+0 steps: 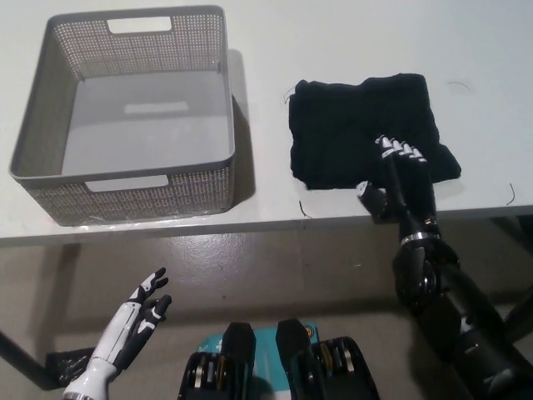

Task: Use the right hand to pick up a t shirt on the right hand side and place it into a contianer on the left side

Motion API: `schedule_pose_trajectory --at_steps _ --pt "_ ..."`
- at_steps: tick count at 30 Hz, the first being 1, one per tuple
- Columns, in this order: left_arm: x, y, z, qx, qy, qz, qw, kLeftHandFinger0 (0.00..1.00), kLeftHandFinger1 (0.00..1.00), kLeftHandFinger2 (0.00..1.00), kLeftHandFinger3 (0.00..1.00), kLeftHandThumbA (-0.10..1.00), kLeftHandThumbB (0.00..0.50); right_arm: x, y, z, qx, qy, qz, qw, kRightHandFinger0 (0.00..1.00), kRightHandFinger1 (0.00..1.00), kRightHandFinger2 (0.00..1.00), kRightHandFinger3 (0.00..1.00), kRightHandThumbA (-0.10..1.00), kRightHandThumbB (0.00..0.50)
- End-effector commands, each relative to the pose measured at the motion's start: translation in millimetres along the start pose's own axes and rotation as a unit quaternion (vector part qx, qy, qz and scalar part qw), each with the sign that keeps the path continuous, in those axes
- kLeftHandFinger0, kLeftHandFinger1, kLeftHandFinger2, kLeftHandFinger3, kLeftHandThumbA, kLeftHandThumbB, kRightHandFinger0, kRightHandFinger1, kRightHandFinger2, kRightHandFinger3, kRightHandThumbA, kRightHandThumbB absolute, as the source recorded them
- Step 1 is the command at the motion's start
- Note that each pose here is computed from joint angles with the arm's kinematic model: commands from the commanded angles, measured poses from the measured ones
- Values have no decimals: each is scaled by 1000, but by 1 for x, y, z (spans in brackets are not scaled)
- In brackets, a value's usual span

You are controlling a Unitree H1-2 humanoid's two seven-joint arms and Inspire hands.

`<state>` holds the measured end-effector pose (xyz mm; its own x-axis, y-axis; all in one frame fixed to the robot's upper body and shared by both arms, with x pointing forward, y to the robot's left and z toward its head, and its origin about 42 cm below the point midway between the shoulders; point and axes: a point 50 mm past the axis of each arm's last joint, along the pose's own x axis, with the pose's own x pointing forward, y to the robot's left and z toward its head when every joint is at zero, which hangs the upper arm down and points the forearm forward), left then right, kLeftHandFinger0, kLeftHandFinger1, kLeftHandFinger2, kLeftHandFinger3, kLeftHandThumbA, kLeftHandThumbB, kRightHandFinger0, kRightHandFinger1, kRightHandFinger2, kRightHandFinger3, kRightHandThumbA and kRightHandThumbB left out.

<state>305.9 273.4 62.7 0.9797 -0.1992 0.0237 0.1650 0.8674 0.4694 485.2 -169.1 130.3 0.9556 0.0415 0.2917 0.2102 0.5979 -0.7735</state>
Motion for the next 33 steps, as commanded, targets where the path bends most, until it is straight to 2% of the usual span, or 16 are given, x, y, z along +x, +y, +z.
schedule_pose_trajectory --at_steps 1,3,5,7,10,11,12,16,21,24,26,27,29,31,32,33 --pt "9 17 10 14 -22 10 1000 730 815 988 1000 1000 354 19 -21 14 115 -40 -110 986 461 520 656 710 -100 194" --pt "9 15 11 17 -23 11 1000 714 810 990 1000 1000 370 22 -26 13 118 -46 -115 985 403 462 612 713 -100 198" --pt "8 15 10 12 -22 10 1000 723 817 993 1000 1000 365 23 -28 13 117 -52 -120 984 412 474 618 716 -100 195" --pt "7 14 8 14 -21 10 1000 718 813 987 1000 1000 361 30 -36 19 117 -65 -136 982 410 461 590 701 -100 231" --pt "5 13 6 7 -21 9 1000 725 816 986 1000 1000 354 39 -45 28 129 -74 -149 978 420 476 608 705 -100 229" --pt "5 12 6 6 -21 11 1000 718 810 979 1000 1000 352 44 -49 32 128 -79 -155 976 352 409 564 703 -100 225" --pt "5 12 6 7 -21 10 1000 715 808 978 1000 1000 356 48 -54 37 130 -88 -162 974 389 451 603 694 -100 243" --pt "2 13 6 12 -17 6 1000 715 805 978 1000 1000 351 70 -76 62 143 -122 -192 963 338 408 570 702 -100 229" --pt "2 12 4 12 -16 6 1000 713 804 979 1000 1000 368 104 -118 117 153 -192 -218 945 358 440 621 702 -100 214" --pt "0 12 3 16 -13 4 1000 712 802 974 1000 1000 350 113 -131 140 152 -218 -228 937 350 439 613 699 -100 222" --pt "-1 10 1 13 -17 4 1000 695 793 966 1000 1000 351 123 -148 170 155 -251 -237 926 314 380 545 681 -100 215" --pt "-2 10 1 12 -14 2 1000 702 801 971 1000 1000 367 124 -152 180 158 -265 -237 921 235 290 491 683 -100 216" --pt "-3 9 0 12 -11 0 1000 707 810 980 1000 1000 378 125 -155 190 164 -270 -233 920 259 314 519 703 -100 206" --pt "-3 8 2 10 -11 2 1000 702 810 972 1000 1000 408 126 -162 209 166 -293 -236 912 215 283 494 705 -100 217" --pt "-2 8 2 27 -10 1 1000 681 798 960 1000 1000 403 127 -167 226 173 -304 -236 906 103 184 403 691 -100 216" --pt "-2 8 2 33 -12 -3 999 676 795 960 1000 1000 389 126 -169 234 178 -311 -236 903 131 229 448 686 -100 215"
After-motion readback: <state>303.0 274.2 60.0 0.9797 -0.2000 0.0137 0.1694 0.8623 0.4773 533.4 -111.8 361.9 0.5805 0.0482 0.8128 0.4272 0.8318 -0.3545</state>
